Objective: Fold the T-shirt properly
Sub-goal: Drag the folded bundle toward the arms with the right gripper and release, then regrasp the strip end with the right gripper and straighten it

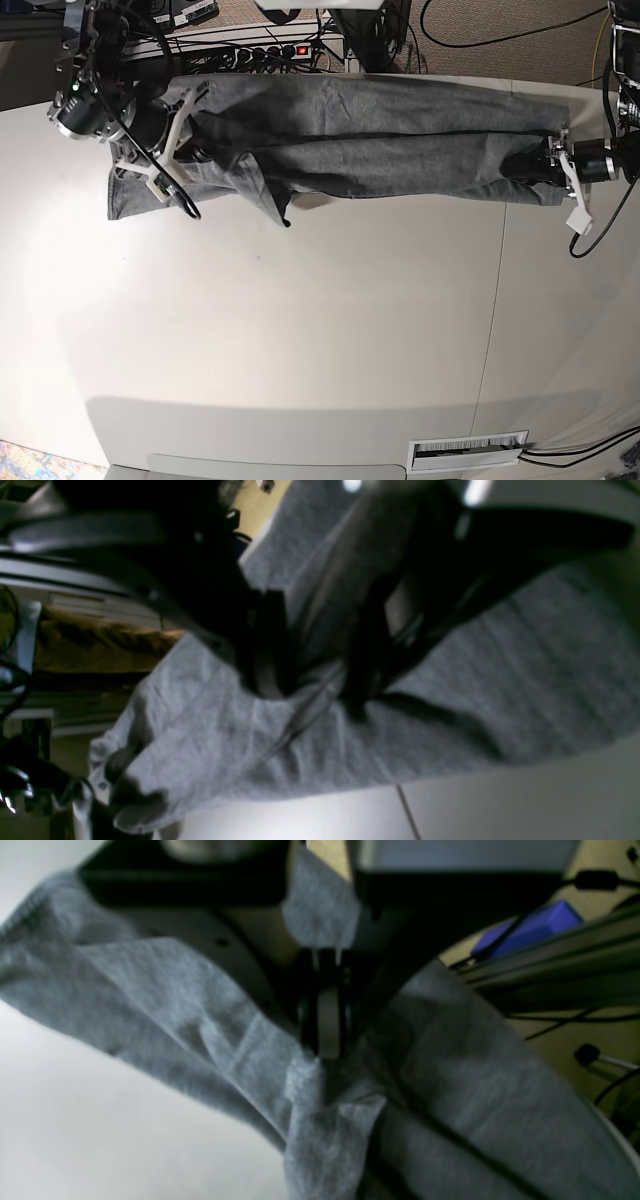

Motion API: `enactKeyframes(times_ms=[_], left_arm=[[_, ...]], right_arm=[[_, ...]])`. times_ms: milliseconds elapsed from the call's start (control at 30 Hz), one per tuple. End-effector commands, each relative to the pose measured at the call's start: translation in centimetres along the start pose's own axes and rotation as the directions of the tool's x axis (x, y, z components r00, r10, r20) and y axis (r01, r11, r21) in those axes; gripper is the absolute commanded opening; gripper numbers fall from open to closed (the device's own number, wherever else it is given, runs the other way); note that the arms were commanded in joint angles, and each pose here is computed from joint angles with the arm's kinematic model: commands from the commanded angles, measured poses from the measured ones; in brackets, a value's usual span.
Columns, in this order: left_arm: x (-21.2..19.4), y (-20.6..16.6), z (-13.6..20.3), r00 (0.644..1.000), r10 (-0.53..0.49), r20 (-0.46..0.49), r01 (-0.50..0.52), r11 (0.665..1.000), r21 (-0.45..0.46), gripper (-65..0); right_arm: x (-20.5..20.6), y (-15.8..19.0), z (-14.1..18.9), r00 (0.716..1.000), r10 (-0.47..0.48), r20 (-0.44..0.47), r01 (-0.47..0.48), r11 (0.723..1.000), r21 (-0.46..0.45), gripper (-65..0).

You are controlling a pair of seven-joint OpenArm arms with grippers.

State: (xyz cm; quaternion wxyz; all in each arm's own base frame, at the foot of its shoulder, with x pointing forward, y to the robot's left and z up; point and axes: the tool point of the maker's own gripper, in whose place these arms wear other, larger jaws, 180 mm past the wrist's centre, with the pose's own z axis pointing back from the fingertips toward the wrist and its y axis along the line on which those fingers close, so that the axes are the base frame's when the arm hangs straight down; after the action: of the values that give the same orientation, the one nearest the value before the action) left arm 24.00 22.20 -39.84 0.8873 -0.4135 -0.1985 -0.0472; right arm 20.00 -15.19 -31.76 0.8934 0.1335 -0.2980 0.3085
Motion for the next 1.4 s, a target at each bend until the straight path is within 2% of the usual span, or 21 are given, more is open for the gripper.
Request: enactKeyframes(times_ms=[0, 100, 233, 433, 633, 700, 767, 867, 1000, 1100, 1133, 1167, 1233, 1300, 1367], left_arm=[[0.1, 0.4, 0.7, 1.0, -0.016, -0.019, 0.017, 1.0, 0.024, -40.1], [0.3, 0.3, 0.7, 1.0, -0.017, -0.009, 0.017, 1.0, 0.024, -40.1], [1.4, 0.5, 0.7, 0.998, -0.024, 0.052, 0.022, 0.999, 0.035, -40.1], [1.5, 0.7, 0.7, 0.998, -0.028, 0.055, 0.026, 0.999, 0.044, -40.2], [1.5, 0.7, 0.7, 0.998, -0.028, 0.054, 0.025, 0.999, 0.044, -40.8], [1.5, 0.7, 0.7, 0.998, -0.028, 0.054, 0.025, 0.999, 0.044, -40.8], [1.5, 0.7, 0.7, 0.998, -0.028, 0.054, 0.026, 0.999, 0.044, -40.8], [1.5, 0.7, 0.7, 0.998, -0.028, 0.054, 0.026, 0.999, 0.044, -40.8], [1.5, 0.7, 0.7, 0.998, -0.028, 0.054, 0.025, 0.999, 0.044, -40.8], [1.5, 0.7, 0.7, 0.998, -0.028, 0.054, 0.026, 0.999, 0.044, -41.0], [1.5, 0.7, 0.7, 0.998, -0.028, 0.054, 0.025, 0.999, 0.044, -41.0], [1.5, 0.7, 0.7, 0.998, -0.028, 0.054, 0.026, 0.999, 0.044, -41.0], [1.5, 0.7, 0.7, 0.998, -0.028, 0.054, 0.025, 0.999, 0.044, -41.0], [1.5, 0.7, 0.7, 0.998, -0.028, 0.054, 0.026, 0.999, 0.044, -41.0], [1.4, 0.7, 0.7, 0.998, -0.028, 0.051, 0.025, 0.999, 0.044, -41.0]], right_arm=[[0.8, 0.0, 0.9, 0.999, 0.025, 0.036, -0.024, 1.0, -0.013, -65.0], [-0.1, 0.3, 2.0, 1.0, 0.019, 0.019, -0.019, 0.999, -0.035, -65.0], [-1.2, -0.9, 3.3, 1.0, -0.007, 0.005, 0.007, 0.996, -0.094, -65.0], [-0.8, -4.7, 5.4, 0.999, 0.001, 0.042, 0.011, 0.965, -0.262, -65.0], [-1.2, -5.7, 5.7, 1.0, 0.024, 0.013, -0.018, 0.947, -0.32, -64.9], [-1.8, -6.7, 6.0, 0.999, 0.038, -0.028, -0.046, 0.926, -0.374, -57.5], [-2.6, -7.8, 6.5, 0.995, 0.047, -0.085, -0.079, 0.899, -0.43, -53.0], [-3.3, -9.1, 7.3, 0.988, 0.058, -0.146, -0.124, 0.859, -0.497, -52.6], [-3.1, -9.8, 7.7, 0.984, 0.082, -0.156, -0.153, 0.835, -0.529, -52.6], [-3.0, -11.2, 8.7, 0.973, 0.12, -0.199, -0.217, 0.776, -0.592, -52.6], [-3.0, -11.4, 8.9, 0.97, 0.127, -0.205, -0.228, 0.764, -0.603, -52.6], [-2.9, -11.5, 9.0, 0.971, 0.127, -0.204, -0.227, 0.763, -0.605, -52.6], [-2.5, -10.9, 8.5, 0.978, 0.126, -0.165, -0.199, 0.789, -0.581, -52.6], [-1.5, -9.5, 7.5, 0.99, 0.122, -0.077, -0.144, 0.841, -0.522, -52.6], [0.1, -7.3, 6.4, 0.994, 0.097, 0.055, -0.067, 0.909, -0.411, -52.6]])
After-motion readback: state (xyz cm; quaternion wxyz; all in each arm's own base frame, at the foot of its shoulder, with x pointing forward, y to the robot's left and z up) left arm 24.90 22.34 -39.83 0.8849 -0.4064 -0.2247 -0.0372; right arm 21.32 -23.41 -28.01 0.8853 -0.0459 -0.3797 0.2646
